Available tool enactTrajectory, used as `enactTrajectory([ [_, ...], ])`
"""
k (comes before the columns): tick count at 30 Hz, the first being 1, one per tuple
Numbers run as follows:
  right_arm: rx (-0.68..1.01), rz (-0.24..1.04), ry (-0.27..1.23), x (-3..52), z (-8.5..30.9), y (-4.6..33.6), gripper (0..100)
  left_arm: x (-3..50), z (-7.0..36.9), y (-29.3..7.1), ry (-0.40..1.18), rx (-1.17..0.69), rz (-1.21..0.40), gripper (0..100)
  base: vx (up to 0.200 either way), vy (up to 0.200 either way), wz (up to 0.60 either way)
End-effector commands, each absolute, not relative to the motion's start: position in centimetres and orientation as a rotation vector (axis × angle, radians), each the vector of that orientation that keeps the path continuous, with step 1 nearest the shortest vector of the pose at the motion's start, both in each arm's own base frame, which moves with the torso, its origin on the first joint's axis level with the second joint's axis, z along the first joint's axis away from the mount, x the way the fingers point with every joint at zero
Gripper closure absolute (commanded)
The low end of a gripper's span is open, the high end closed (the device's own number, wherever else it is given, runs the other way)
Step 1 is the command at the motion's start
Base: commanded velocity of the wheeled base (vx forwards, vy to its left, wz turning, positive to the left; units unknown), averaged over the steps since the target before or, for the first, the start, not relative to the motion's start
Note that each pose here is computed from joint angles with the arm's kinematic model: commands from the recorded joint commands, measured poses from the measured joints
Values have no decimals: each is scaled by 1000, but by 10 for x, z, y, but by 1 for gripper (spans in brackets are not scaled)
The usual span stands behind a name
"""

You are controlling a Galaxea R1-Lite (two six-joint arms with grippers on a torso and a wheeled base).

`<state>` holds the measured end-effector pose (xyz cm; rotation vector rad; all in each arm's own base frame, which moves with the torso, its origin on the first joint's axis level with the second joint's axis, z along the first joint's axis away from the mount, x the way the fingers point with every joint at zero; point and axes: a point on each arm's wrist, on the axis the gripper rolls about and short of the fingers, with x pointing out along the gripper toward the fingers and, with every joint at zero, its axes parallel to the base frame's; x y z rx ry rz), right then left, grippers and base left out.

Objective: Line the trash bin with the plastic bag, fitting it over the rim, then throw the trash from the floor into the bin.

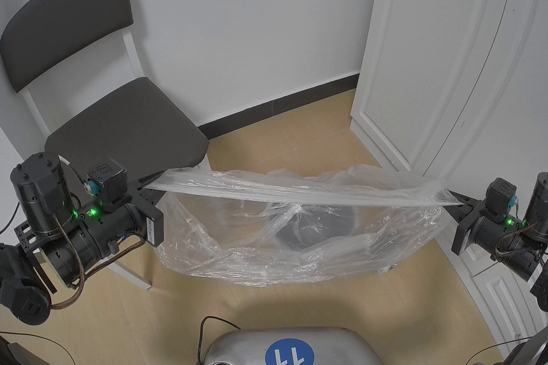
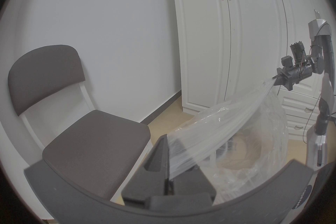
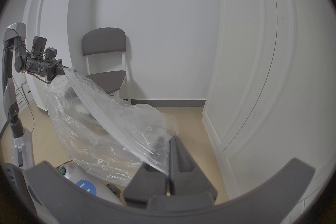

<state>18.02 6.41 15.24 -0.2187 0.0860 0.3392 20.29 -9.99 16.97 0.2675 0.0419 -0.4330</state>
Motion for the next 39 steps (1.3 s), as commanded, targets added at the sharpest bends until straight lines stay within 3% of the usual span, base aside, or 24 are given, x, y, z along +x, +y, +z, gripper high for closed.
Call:
enactTrajectory([
  [1,-220,330,94,181,151,63,100,204,169,-99,44,268,-422,100,0,0,0],
  [23,-229,328,75,187,156,64,100,208,168,-100,49,278,-420,100,0,0,0],
  [39,-261,410,95,210,150,90,100,221,148,-147,-24,301,-553,100,0,0,0],
])
